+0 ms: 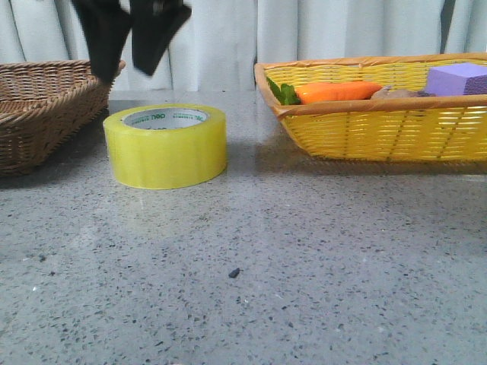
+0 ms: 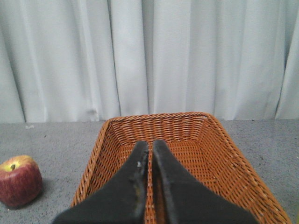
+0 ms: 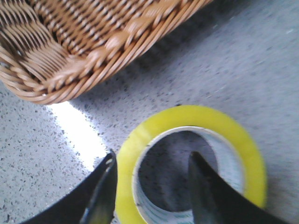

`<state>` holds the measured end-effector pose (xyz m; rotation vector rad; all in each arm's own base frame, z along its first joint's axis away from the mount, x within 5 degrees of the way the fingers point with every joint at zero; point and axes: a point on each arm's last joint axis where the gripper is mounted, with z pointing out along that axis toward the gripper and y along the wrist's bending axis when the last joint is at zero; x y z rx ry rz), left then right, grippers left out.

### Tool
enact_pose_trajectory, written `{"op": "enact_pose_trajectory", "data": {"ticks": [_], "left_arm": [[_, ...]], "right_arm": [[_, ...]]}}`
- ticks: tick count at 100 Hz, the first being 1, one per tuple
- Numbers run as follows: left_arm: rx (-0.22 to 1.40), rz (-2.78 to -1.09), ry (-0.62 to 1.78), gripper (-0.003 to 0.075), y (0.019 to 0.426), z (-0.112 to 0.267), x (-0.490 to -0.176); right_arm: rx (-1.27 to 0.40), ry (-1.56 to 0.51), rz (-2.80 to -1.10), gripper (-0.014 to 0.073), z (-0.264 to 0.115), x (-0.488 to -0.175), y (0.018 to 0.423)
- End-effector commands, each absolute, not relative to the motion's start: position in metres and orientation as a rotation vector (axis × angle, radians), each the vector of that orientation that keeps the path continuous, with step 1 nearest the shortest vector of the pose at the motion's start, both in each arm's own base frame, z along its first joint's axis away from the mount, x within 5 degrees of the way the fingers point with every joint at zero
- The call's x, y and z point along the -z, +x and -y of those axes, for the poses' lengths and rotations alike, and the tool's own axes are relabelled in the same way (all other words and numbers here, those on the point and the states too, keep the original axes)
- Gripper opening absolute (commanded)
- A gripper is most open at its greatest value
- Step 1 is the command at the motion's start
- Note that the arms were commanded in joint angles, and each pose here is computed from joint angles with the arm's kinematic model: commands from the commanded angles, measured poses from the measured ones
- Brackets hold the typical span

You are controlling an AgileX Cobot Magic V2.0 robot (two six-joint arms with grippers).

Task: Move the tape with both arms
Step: 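Open the right gripper and withdraw it from the tape roll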

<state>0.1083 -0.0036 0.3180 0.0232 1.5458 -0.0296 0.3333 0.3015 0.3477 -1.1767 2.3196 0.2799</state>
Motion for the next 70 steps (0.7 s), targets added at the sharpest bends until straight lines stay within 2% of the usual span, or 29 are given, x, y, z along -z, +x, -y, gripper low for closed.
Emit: {"op": "enact_pose_trajectory", "data": {"ticks": [1,7,17,30,53,70], "left_arm": [[0.034,-1.449,0.073,-0.002,0.107,0.008,-0.342],[0.054,-1.459,0.097,-0.002,0.108,0.011,-0.347],[0.108,-1.469,0.147,0.0004,0.111,0.019,-0.352],[0.19,-1.487,0.226,0.0117,0.119,0.033,-0.355],[0.296,-1.541,0.386,0.0368,0.141,0.065,-0.357],[0.358,-1.599,0.481,0.0391,0.16,0.094,-0.363]], "right_arm": [[-0.282,-1.093,-2.148,0.0267,-0.276,-0.414,0.317],[-0.285,-1.057,-2.13,0.023,-0.266,-0.427,0.313],[-0.282,-1.014,-2.11,0.0098,-0.247,-0.447,0.306],[-0.268,-0.98,-2.113,-0.0072,-0.224,-0.467,0.295],[-0.282,-0.856,-2.088,-0.0072,-0.197,-0.493,0.281],[-0.235,-0.815,-2.045,-0.0072,-0.182,-0.51,0.268]]}}
